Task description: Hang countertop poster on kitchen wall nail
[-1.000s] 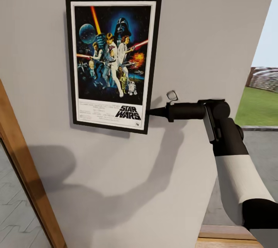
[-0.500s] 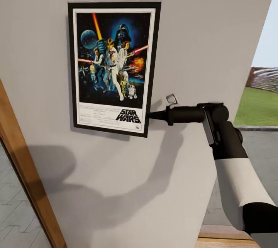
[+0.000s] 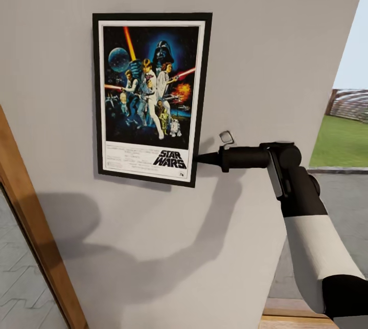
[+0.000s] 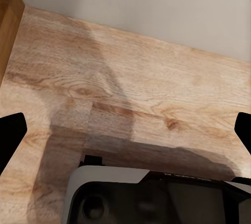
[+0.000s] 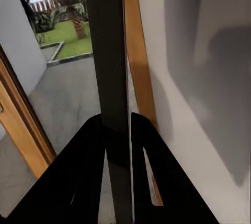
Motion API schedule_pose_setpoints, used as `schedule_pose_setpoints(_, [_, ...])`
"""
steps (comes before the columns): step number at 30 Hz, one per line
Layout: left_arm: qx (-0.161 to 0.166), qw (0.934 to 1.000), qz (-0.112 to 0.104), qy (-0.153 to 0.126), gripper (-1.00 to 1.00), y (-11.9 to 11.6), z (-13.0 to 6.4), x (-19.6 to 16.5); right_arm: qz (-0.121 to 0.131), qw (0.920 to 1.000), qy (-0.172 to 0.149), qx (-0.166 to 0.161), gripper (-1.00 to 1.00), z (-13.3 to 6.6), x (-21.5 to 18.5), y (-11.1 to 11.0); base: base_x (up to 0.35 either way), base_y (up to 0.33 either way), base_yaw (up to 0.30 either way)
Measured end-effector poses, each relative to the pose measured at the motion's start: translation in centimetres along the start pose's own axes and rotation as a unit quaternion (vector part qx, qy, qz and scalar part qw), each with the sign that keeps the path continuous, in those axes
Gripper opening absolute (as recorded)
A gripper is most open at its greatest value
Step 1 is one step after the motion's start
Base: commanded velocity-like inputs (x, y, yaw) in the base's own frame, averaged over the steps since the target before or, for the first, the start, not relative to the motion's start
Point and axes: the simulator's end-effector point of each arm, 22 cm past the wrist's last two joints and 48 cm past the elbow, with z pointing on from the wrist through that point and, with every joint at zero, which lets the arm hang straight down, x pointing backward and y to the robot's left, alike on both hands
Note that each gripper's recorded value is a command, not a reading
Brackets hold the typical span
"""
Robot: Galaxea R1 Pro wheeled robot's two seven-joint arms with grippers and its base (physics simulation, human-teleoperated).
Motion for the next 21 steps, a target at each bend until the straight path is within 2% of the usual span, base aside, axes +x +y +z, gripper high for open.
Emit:
schedule_pose_setpoints(6, [0.0,1.0,0.0,0.0,1.0,0.0,0.0,0.0,-0.023,0.9997,-0.003,0.0,-1.0,0.0,0.0,0.0,0.0,0.0,0.0])
schedule_pose_setpoints(21, [0.0,1.0,0.0,0.0,1.0,0.0,0.0,0.0,-0.019,0.9998,-0.002,-0.001,-1.0,0.1,1.2,-0.2,0.0,0.0,0.0])
